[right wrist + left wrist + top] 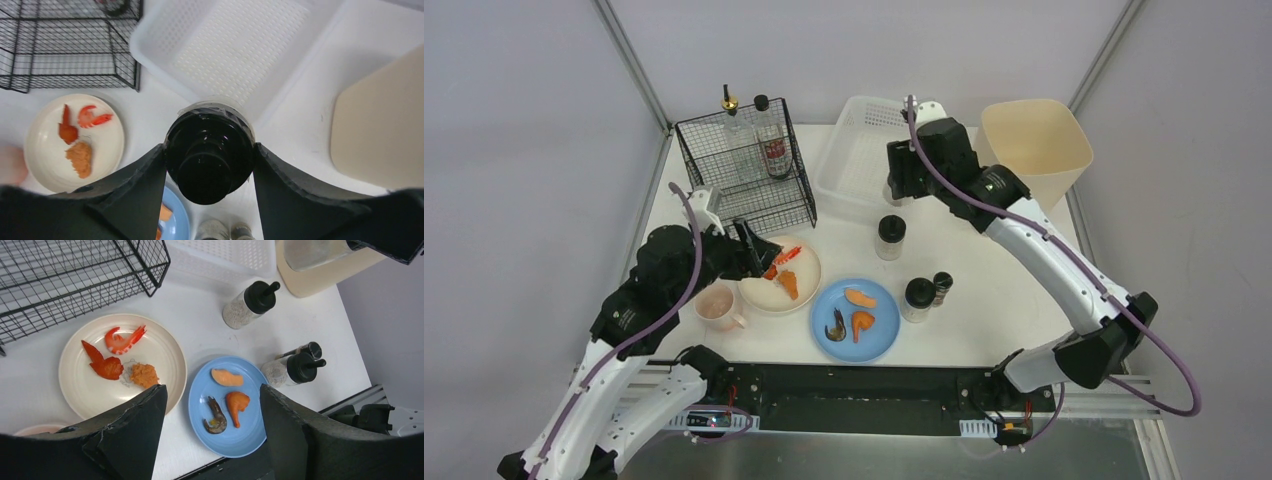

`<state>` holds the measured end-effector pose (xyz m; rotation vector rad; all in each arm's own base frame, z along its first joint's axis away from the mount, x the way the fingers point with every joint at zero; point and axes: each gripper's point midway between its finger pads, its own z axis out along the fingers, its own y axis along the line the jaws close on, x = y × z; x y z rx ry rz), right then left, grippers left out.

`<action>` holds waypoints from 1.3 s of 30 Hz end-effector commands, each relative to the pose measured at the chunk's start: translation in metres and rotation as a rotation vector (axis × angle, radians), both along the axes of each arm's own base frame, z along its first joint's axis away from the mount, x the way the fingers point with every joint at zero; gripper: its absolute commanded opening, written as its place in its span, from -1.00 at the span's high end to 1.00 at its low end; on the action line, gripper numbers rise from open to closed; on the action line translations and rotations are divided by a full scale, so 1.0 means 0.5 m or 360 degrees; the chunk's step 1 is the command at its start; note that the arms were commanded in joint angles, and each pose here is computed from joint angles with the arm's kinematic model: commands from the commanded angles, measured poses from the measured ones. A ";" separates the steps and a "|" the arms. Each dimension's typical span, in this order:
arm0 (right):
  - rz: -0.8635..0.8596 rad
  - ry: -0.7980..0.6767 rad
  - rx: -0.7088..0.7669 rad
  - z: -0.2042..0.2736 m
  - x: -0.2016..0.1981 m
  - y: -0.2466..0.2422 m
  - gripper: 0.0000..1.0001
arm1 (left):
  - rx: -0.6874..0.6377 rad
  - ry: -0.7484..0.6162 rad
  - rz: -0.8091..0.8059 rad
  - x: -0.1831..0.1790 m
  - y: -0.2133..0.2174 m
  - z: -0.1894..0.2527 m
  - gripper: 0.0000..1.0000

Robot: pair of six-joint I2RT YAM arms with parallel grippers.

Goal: Clear the kitchen counter

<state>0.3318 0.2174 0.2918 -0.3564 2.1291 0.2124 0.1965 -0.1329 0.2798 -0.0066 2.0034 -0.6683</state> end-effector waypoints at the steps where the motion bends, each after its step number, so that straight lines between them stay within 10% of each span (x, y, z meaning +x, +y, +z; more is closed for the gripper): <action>1: 0.0159 -0.0208 0.0216 0.119 0.024 0.101 0.77 | 0.0018 -0.0130 0.0071 -0.017 0.035 0.049 -0.38; 22: 0.0499 -0.0333 0.0587 0.184 0.136 0.439 0.75 | 0.0115 -0.0219 0.0048 -0.076 0.080 0.027 -0.41; 39: 0.0480 -0.0476 0.0711 0.164 0.215 0.528 0.73 | 0.0156 -0.0356 0.0072 -0.099 0.111 0.015 -0.41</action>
